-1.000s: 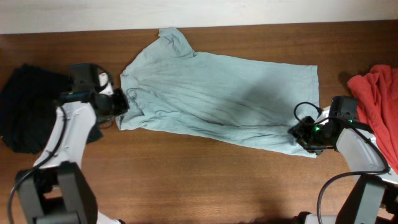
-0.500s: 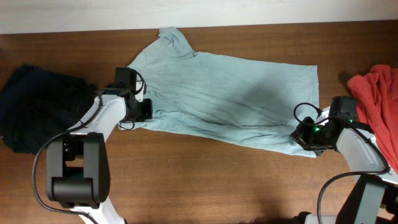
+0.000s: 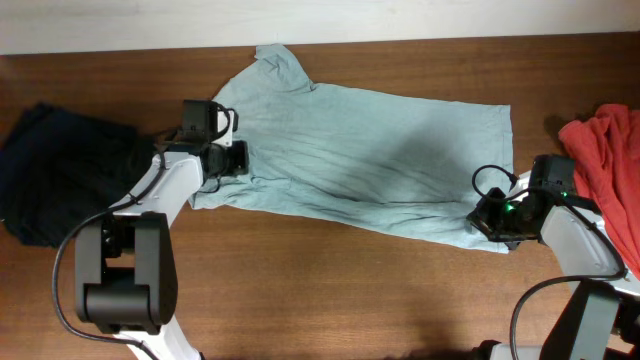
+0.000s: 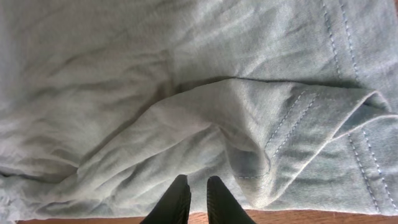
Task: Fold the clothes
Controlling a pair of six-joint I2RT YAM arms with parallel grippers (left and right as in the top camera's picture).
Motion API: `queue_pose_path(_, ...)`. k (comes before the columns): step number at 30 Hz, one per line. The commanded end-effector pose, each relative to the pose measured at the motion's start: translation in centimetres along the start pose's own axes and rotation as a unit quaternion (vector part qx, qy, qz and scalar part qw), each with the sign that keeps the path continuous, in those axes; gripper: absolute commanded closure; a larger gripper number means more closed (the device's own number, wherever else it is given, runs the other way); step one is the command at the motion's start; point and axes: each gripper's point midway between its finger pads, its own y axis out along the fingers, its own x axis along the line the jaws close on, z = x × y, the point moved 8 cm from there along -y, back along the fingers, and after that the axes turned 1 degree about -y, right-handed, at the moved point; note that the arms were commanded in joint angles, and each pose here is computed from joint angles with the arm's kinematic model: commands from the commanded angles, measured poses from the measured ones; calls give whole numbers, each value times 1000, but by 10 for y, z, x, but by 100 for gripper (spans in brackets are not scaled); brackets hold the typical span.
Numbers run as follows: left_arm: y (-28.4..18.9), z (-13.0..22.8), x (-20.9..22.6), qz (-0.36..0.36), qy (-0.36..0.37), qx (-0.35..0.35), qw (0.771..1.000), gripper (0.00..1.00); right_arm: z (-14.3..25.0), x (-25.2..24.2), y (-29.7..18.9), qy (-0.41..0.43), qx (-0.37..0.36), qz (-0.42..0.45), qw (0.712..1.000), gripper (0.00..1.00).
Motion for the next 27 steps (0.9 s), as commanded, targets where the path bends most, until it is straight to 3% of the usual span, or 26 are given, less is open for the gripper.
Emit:
queue_pose_path(1,-3,-16,-13,59,10,-24,998,97,-3,4,-3,-6,-4,-5,1000,84)
queue_pose_path(6,-15,-33,-18,65,12,-32,997,95,-3,4,-3,-6,-4,-5,1000,84)
queue_pose_path(10,-20,-15,-13,37,2,39,999,76,-1,3,-3,-4,1,-3,1000,83)
queue_pose_path(12,-21,2,-7,7,-4,87,996,71,-1,3,-3,-4,2,-2,1000,83)
queue_pose_path(16,-24,18,5,-50,0,134,990,70,-1,3,-3,-4,1,-3,1000,82)
queue_pose_path(21,-7,23,8,-47,12,134,990,65,-1,3,-3,-4,2,-3,1000,82)
queue_pose_path(27,14,32,8,-27,6,154,988,66,-1,3,-3,-4,1,-2,1000,82)
